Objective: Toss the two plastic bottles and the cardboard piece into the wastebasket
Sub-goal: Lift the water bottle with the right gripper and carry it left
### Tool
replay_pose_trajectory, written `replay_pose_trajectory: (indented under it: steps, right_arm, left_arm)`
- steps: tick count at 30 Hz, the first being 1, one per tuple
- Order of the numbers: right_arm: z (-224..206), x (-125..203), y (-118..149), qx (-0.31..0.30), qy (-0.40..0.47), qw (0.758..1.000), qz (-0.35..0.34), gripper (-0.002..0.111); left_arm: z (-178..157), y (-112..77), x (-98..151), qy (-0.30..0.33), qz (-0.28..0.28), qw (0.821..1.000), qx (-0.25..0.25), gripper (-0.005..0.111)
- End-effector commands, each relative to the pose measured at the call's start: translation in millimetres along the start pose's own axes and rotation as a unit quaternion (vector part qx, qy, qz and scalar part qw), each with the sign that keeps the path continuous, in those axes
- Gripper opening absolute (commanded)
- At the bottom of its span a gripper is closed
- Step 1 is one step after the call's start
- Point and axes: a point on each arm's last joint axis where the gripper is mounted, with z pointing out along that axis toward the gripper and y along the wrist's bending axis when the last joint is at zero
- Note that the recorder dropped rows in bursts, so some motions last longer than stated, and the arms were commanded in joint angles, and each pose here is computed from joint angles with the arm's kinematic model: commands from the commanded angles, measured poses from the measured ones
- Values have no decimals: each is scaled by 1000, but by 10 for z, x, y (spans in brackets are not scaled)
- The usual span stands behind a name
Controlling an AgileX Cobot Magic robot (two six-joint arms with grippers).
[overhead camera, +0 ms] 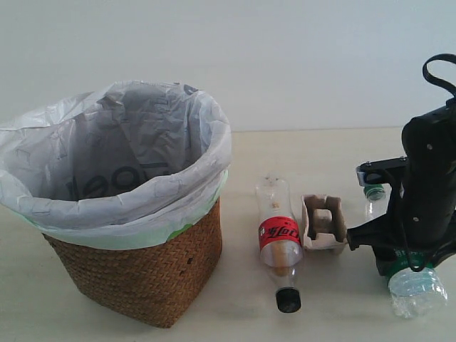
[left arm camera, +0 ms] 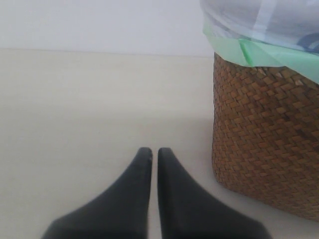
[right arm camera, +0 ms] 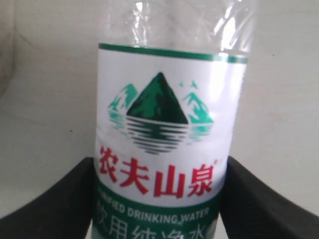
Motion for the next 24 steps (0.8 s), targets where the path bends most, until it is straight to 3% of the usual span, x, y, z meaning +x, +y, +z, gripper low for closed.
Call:
replay_pose_trajectory:
  steps: [1,3,7,13,16,20,24]
  right_arm:
    - [3,-12,-10,0,-5,1000,2,9]
    - [-15,-25,-9,-1,-12,1000,2,0]
    - [-146,-53,-18,-10,-45,999,10,0]
    - [-636,-123,-52,-45,-184,982,22,0]
    - [-868,-36,-65,-82,-290,953,31,0]
    - [-1070,152,-60,-137,-437,889,26,0]
    - [-1099,360,-63,-135,-504,853,-26,0]
  left_arm:
    - [2,3,12,1,5,1000,-2,4]
    - [2,3,12,1,5,1000,-2,4]
    - [2,3,12,1,5,1000,-2,4]
    - [2,3,12,1,5,1000,-2,4]
    - [2,3,12,1,5,1000,-2,4]
    - [2,3,12,1,5,1000,-2,4]
    - [2,3,12,1,5,1000,-2,4]
